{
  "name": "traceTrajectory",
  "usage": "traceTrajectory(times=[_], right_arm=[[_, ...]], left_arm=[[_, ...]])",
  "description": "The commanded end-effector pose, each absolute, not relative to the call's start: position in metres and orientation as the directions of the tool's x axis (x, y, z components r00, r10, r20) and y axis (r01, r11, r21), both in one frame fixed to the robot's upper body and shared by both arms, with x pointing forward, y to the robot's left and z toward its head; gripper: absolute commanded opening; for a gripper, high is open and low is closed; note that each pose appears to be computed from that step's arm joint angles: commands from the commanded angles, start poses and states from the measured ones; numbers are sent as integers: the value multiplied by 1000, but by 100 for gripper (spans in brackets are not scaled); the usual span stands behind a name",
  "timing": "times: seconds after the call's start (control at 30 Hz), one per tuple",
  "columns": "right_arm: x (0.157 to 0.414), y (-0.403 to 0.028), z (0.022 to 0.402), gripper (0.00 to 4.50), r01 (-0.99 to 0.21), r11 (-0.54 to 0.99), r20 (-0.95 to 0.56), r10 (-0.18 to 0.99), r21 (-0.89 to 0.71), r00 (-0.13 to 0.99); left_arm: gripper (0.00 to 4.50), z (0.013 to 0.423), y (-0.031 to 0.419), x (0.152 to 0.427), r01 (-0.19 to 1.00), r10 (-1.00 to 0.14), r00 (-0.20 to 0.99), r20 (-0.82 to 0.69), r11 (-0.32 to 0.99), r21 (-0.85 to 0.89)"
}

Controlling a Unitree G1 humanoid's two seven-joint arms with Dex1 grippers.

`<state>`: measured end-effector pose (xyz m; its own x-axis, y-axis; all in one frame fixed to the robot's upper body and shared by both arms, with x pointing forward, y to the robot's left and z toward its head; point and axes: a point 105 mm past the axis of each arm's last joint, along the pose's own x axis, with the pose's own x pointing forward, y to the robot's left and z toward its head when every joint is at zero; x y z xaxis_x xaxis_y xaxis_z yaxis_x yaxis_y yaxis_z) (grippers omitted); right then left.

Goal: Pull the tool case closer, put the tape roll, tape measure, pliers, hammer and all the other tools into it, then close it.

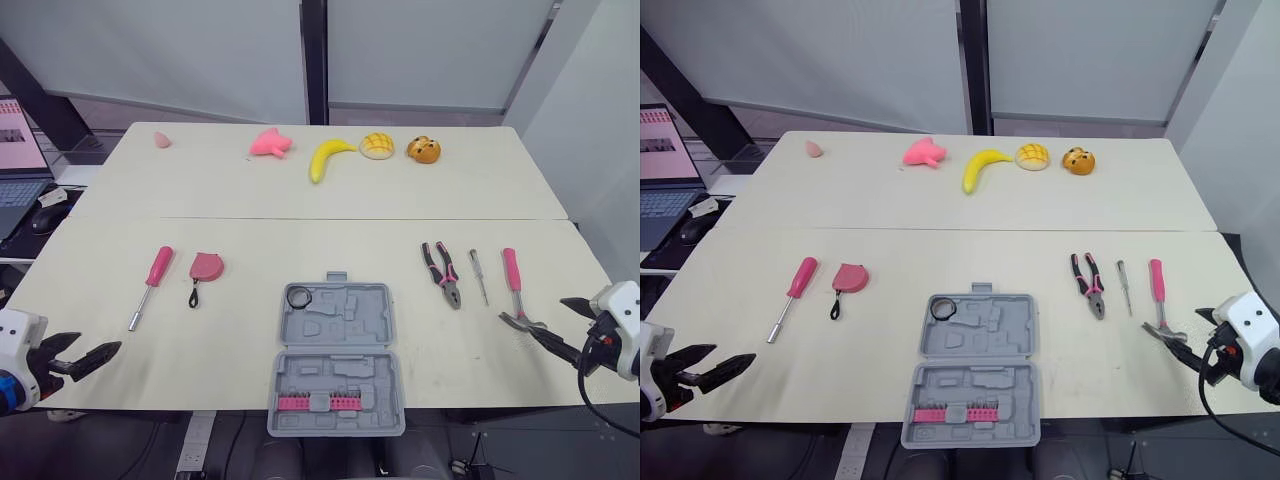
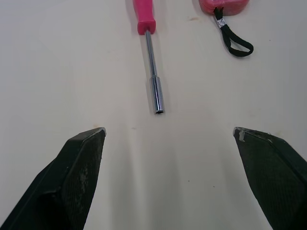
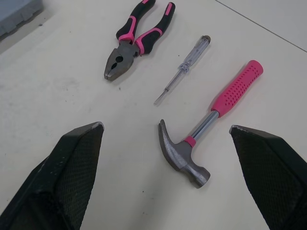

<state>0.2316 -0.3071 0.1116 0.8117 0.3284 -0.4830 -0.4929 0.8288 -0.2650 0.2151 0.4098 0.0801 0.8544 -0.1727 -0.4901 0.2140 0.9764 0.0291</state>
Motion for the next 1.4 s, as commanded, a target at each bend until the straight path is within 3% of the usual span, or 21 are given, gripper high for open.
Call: traceTrajectory(times=[0.03,0.17,0.3,0.5,0.87,1.17,1.4], right_arm=[[237,-291,132,450,-522,785,-420,371,-334,828],[243,-239,151,450,-653,687,-366,546,-318,754],[241,-189,166,450,-778,556,-341,699,-292,628],[239,-136,178,450,-883,389,-309,833,-262,459],[247,-94,181,450,-925,280,-269,899,-258,347],[248,-86,182,450,-928,272,-255,907,-256,336],[247,-87,183,450,-925,279,-256,904,-256,344]], left_arm=[[444,95,397,224,256,-198,868,-455,964,69],[444,94,360,235,274,-253,885,-391,962,-2],[444,94,343,250,198,-192,930,-314,980,-12],[444,80,318,277,114,-120,946,-300,993,-35],[444,52,311,323,40,-55,931,-361,998,-49],[444,35,301,352,79,-93,908,-408,996,-49],[243,24,294,350,93,-105,886,-452,994,-50]])
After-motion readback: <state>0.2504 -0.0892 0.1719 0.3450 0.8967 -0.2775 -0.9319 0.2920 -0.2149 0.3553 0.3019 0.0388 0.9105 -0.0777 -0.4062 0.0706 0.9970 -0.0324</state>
